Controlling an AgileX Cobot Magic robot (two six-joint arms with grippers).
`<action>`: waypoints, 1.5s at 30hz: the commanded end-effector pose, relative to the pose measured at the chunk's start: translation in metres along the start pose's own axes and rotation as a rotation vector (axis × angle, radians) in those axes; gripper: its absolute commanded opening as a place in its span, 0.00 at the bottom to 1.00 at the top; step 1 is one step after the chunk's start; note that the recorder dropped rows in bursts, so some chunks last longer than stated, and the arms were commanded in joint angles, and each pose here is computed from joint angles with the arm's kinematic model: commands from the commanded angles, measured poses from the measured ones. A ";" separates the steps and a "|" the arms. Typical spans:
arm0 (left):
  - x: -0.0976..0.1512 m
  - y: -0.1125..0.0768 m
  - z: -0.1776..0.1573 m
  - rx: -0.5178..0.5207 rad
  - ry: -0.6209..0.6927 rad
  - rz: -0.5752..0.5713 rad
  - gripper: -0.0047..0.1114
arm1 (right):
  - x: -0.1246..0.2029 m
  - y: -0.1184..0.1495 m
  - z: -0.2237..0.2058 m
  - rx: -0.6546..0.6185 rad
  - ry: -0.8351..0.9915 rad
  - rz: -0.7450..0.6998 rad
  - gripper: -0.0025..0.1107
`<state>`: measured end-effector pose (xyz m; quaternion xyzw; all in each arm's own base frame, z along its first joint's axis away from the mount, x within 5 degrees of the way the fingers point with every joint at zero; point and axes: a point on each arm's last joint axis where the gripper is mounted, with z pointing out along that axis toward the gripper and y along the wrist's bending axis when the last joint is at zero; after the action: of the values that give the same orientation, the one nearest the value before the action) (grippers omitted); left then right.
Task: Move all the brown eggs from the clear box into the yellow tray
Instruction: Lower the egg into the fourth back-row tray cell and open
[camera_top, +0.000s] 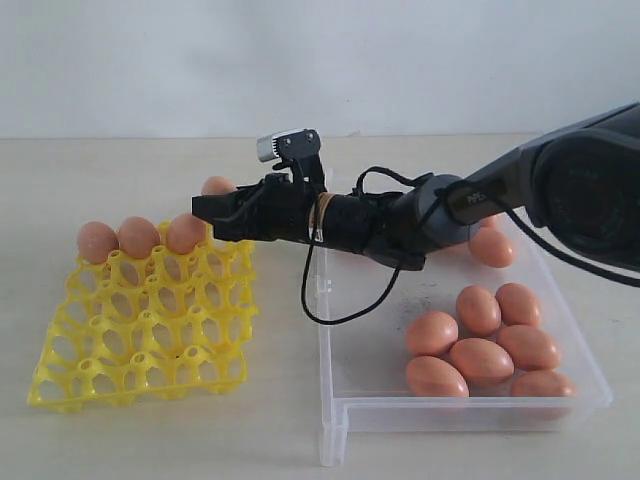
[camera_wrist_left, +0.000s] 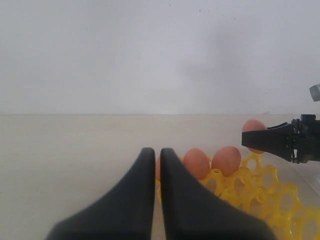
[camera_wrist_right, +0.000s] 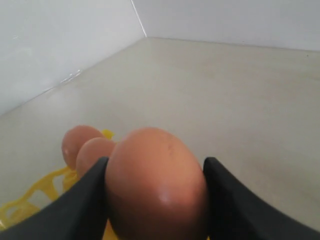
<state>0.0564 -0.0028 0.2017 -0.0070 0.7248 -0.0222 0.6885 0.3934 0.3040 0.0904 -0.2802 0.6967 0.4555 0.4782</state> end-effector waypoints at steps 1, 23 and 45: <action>0.000 0.000 0.000 -0.005 -0.013 -0.005 0.07 | 0.008 -0.005 0.005 -0.011 0.002 0.013 0.02; 0.000 0.000 0.000 -0.005 -0.013 -0.005 0.07 | 0.025 0.006 0.018 0.053 0.145 0.036 0.02; 0.000 0.000 0.000 -0.005 -0.013 -0.005 0.07 | 0.004 0.017 0.025 0.052 0.106 0.052 0.56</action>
<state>0.0564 -0.0028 0.2017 -0.0070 0.7248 -0.0222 0.6885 0.3862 0.3343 0.0765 -0.2731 0.7434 0.4370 0.4264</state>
